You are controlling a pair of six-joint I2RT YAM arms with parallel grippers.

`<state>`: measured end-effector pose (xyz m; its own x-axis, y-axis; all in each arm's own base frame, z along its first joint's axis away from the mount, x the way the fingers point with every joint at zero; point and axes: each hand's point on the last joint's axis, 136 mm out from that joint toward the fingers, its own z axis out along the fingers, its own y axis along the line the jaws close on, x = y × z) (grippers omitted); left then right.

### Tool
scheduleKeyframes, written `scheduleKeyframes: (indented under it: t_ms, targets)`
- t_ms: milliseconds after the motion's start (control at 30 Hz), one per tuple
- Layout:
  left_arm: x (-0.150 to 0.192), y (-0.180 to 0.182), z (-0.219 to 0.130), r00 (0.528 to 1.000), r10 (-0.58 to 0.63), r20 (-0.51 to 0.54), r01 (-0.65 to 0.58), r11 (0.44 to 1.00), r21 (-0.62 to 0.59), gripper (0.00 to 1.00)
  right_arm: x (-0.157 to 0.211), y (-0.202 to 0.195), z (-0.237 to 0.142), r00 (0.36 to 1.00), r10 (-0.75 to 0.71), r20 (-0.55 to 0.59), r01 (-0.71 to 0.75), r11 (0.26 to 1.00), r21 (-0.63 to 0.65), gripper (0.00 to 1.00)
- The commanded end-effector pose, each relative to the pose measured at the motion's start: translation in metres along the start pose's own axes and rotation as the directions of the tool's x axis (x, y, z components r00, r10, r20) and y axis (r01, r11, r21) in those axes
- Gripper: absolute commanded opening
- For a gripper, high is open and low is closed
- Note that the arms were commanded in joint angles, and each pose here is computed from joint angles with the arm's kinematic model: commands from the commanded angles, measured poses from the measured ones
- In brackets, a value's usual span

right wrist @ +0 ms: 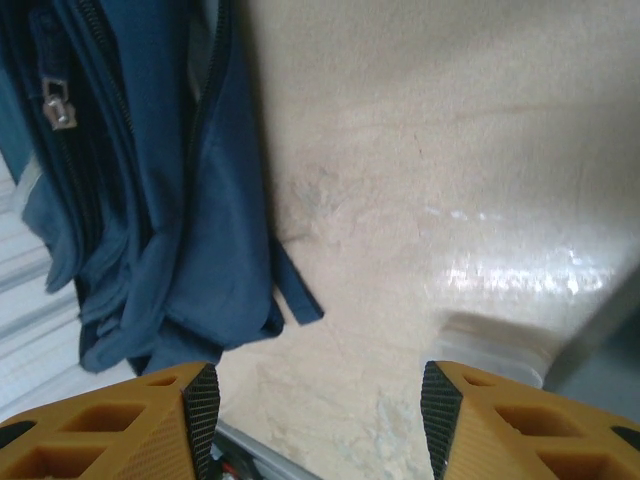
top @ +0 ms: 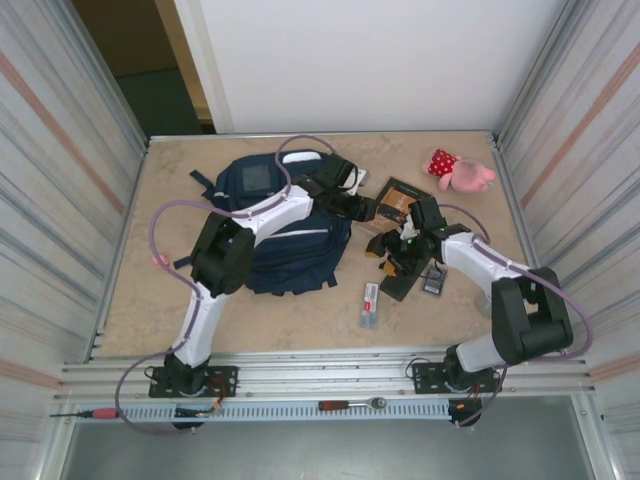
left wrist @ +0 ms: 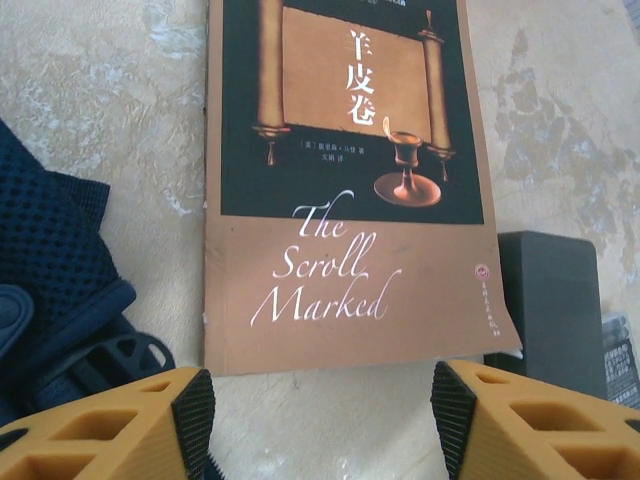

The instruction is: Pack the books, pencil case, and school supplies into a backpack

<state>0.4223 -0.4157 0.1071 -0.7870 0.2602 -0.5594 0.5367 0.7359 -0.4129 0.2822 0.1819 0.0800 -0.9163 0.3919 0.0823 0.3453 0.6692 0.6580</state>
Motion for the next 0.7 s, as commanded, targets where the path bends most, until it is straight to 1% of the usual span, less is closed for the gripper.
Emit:
scheduleKeyframes:
  t_ms: [0, 167, 333, 467, 533, 600, 667]
  targets:
    - [-0.014, -0.005, 0.010, 0.999, -0.034, 0.036, 0.033, 0.999, 0.013, 0.62, -0.013, 0.005, 0.009, 1.000, 0.000, 0.024, 0.000, 1.000, 0.002, 0.57]
    - [-0.010, 0.002, 0.028, 0.999, -0.036, 0.036, 0.037, 0.999, -0.032, 0.62, -0.016, -0.010, 0.018, 1.000, -0.013, 0.003, 0.013, 0.998, 0.058, 0.56]
    - [-0.005, 0.013, 0.035, 0.997, -0.065, 0.033, 0.068, 0.993, -0.092, 0.62, -0.022, -0.036, 0.010, 1.000, 0.022, 0.015, -0.023, 0.993, 0.120, 0.56]
    - [-0.003, 0.018, 0.035, 0.997, -0.082, -0.005, 0.081, 0.990, -0.114, 0.63, -0.028, -0.067, -0.005, 0.998, 0.058, 0.040, -0.063, 0.986, 0.152, 0.56]
    - [-0.001, 0.018, 0.037, 0.995, -0.095, -0.024, 0.092, 0.991, -0.098, 0.63, -0.032, -0.081, -0.017, 0.995, 0.082, 0.052, -0.089, 0.984, 0.157, 0.56]
    - [-0.001, 0.018, 0.039, 0.994, -0.102, -0.026, 0.099, 0.991, -0.088, 0.63, -0.038, -0.083, -0.031, 0.994, 0.088, 0.065, -0.096, 0.986, 0.137, 0.56]
    - [-0.002, 0.019, 0.040, 0.994, -0.107, -0.029, 0.104, 0.991, -0.084, 0.63, -0.044, -0.076, -0.046, 0.995, 0.062, 0.082, -0.072, 0.989, 0.129, 0.56]
